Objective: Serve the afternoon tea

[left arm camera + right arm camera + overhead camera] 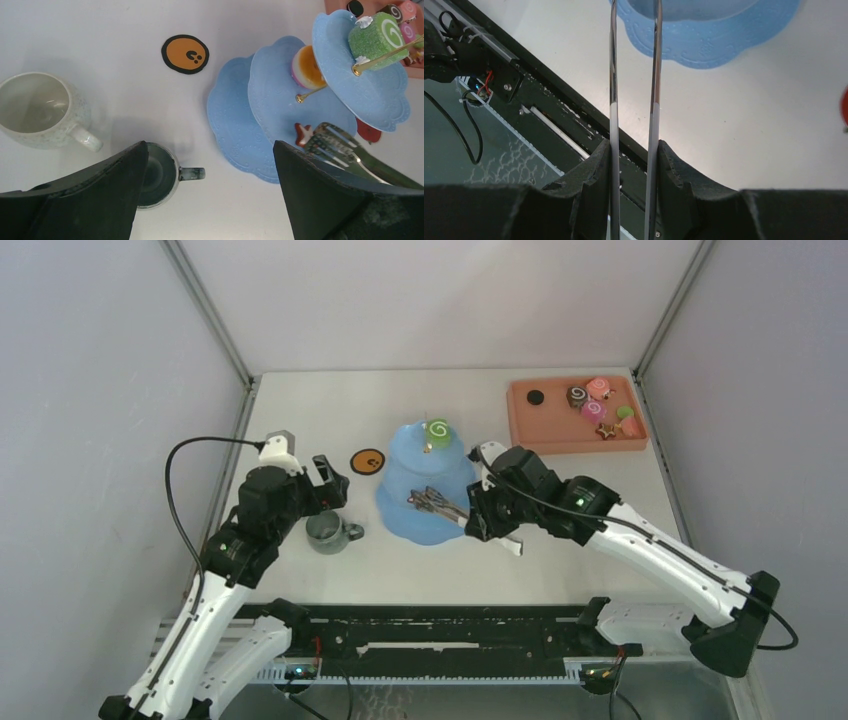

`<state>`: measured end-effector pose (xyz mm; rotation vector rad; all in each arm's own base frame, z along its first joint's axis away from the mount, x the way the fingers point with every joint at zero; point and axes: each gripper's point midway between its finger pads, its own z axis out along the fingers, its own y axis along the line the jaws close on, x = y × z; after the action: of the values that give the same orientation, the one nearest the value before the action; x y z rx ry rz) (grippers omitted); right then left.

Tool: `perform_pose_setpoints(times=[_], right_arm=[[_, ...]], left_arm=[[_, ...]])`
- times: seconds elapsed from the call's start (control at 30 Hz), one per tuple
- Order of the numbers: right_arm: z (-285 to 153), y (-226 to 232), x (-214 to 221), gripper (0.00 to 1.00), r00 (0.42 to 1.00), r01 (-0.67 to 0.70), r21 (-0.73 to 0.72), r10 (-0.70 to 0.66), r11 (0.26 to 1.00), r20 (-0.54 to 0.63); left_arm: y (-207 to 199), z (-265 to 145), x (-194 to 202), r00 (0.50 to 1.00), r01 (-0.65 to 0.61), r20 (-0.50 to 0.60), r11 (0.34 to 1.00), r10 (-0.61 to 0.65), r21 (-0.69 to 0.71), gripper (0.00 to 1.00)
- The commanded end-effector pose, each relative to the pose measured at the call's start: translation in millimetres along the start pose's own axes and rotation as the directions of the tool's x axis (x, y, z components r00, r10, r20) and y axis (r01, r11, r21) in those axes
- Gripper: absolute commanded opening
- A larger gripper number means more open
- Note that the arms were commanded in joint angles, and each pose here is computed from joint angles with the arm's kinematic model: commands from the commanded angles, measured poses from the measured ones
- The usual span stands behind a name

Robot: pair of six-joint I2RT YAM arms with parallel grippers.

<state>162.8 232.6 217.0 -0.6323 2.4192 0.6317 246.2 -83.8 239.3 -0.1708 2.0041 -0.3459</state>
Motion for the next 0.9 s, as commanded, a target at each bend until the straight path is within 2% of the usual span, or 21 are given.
perform_pose_setpoints(times=[0.0, 0.33, 0.53, 0.7, 0.87], right_arm=[[15.6, 23.7, -24.3, 0.17, 0.996, -0.009, -0.060, 0.014, 0.998, 0.086], [26.7, 26.5, -48.5, 0.19, 0.982, -0.027, -0.018, 0.030, 0.999, 0.189], [41.4, 20.3, -49.6, 0.29, 0.983, -0.028, 0.032, 0.022, 0.999, 0.185], [49.2, 23.2, -48.5, 0.30, 0.984, -0.023, 0.038, 0.016, 0.999, 0.179], [46.6, 20.5, -48.8, 0.48, 0.983, -0.009, 0.052, 0.000, 0.999, 0.185]], left_arm=[[-1.6, -1.7, -11.1, 0.999, 0.017, 0.039, 1.000, -0.017, 0.004, 1.00], [1.1, -3.6, -10.8, 0.999, 0.020, 0.044, 1.000, -0.020, -0.007, 1.00], [1.5, -2.4, -9.9, 0.999, 0.017, 0.040, 1.000, -0.017, -0.011, 1.00], [2.3, -2.3, -8.8, 0.999, 0.019, 0.039, 1.000, -0.018, -0.013, 1.00], [1.2, -1.1, -9.0, 0.999, 0.014, 0.036, 1.000, -0.013, -0.010, 1.00]])
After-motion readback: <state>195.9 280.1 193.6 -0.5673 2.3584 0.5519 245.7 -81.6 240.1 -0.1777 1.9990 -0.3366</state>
